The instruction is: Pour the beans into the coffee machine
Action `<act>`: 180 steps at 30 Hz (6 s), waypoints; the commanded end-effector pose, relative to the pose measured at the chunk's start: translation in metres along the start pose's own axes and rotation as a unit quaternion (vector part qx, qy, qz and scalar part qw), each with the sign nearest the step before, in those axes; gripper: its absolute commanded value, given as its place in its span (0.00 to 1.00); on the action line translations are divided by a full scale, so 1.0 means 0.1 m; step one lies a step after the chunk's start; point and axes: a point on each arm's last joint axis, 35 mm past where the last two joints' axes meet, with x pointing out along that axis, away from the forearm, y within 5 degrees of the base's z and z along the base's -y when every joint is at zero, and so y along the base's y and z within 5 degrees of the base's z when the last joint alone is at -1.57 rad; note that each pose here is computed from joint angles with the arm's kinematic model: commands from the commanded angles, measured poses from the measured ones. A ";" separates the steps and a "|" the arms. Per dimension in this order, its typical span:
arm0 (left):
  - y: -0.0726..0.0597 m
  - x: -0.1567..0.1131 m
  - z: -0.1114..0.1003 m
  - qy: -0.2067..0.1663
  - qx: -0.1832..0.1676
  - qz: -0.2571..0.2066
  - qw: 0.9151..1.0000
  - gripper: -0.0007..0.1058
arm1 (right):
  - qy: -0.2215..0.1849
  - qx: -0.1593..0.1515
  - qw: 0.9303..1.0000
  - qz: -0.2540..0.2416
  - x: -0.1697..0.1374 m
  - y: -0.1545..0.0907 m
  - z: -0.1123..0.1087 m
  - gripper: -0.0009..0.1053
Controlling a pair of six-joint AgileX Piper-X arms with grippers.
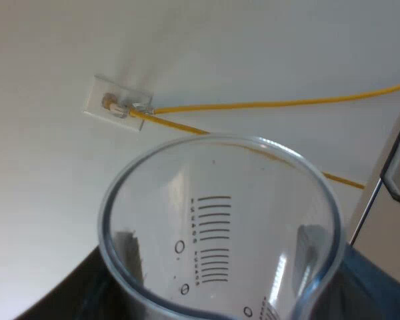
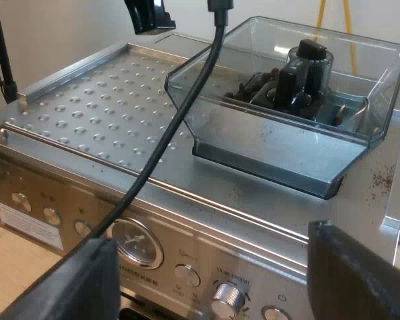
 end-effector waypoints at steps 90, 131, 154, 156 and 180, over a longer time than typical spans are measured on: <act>-0.14 0.01 0.19 -0.099 0.449 -0.003 0.888 0.32 | -0.023 -0.014 0.998 -0.057 -0.15 -0.42 0.72 0.59; -0.10 0.01 0.19 -0.076 0.325 0.007 0.943 0.32 | -0.019 -0.015 0.998 -0.055 -0.15 -0.41 0.71 0.59; 0.04 -0.15 0.07 0.079 -0.111 0.095 0.986 0.32 | -0.016 -0.017 0.998 -0.053 -0.14 -0.41 0.69 0.59; 0.06 -0.22 0.07 0.069 -0.135 0.074 0.986 0.32 | -0.016 -0.017 0.998 -0.053 -0.14 -0.41 0.69 0.59; 0.98 -1.15 -0.60 0.075 -0.397 -0.011 0.915 0.32 | 0.013 0.025 0.997 -0.066 -0.11 -0.54 0.59 0.59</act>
